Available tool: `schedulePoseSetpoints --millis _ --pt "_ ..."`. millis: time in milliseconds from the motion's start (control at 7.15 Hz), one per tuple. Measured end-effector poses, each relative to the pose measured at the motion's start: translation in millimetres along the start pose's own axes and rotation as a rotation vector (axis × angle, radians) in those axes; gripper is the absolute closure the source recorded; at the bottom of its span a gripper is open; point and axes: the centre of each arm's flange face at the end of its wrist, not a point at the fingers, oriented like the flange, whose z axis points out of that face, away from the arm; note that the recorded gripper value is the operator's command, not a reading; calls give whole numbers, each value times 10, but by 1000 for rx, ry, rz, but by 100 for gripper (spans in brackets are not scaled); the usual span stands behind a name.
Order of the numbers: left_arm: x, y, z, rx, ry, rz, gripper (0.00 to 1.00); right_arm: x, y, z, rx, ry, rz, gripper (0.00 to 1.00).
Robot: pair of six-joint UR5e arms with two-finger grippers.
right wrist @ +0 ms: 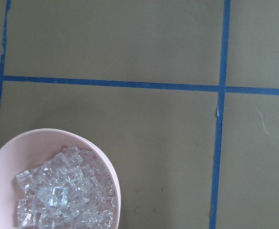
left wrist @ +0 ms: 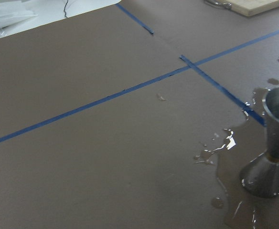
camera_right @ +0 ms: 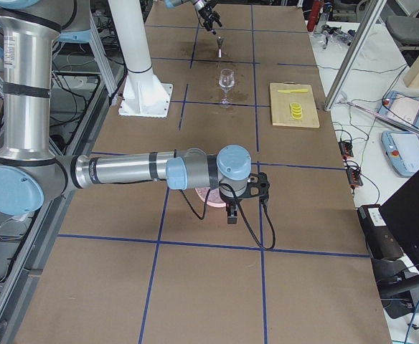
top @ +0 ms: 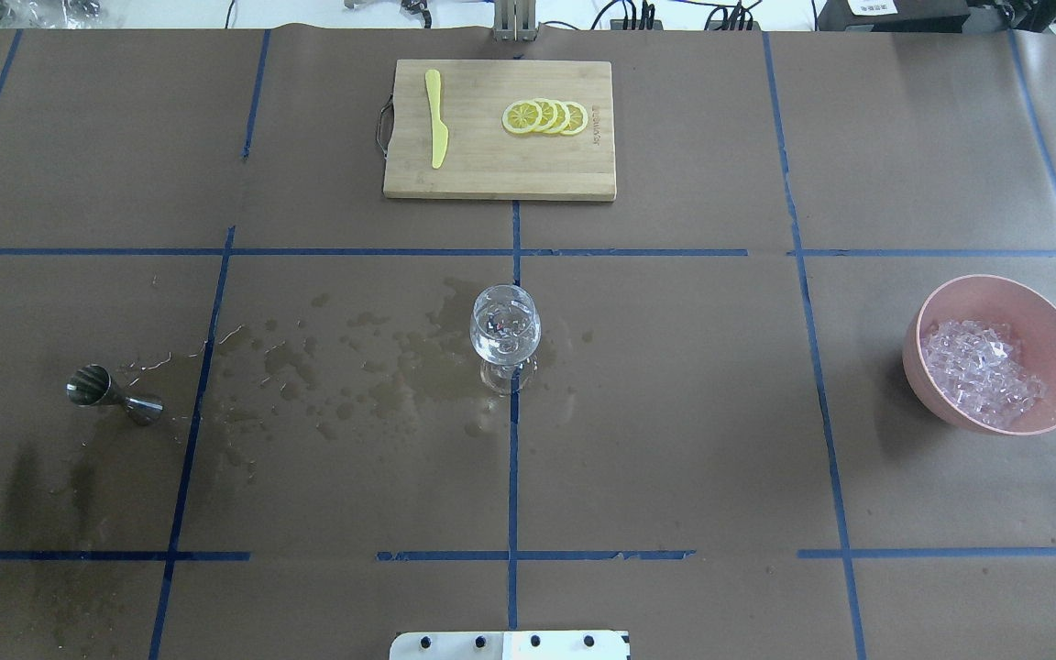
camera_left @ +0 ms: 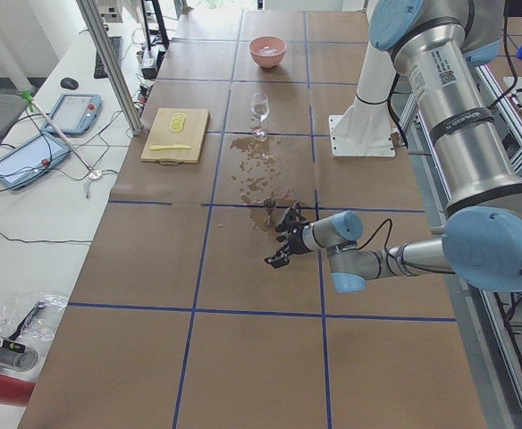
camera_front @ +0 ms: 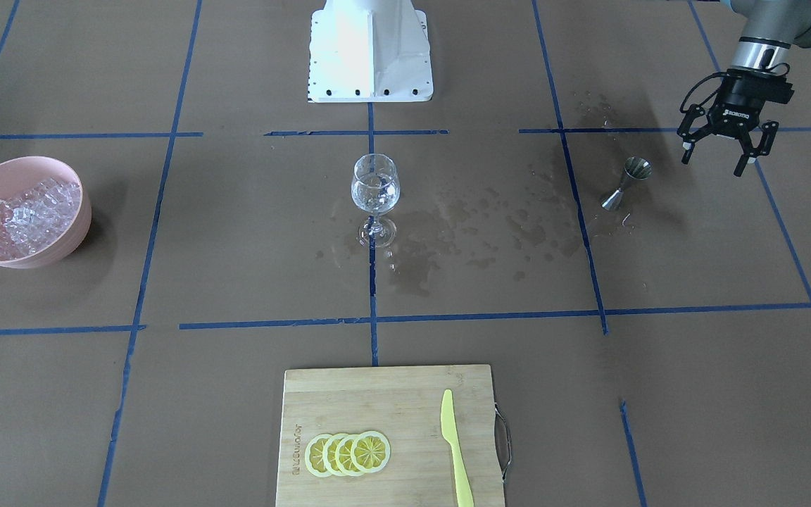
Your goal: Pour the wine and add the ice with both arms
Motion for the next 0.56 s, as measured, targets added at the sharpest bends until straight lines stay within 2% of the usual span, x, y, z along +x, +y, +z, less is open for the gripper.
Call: schedulePoseSetpoints --millis 280,560 --pt "-430 -381 -51 -139 64 -42 0 -523 89 148 -37 -15 -27 0" --pt "-658 -531 -213 -239 171 -130 0 -999 181 492 -57 -29 -38 0"
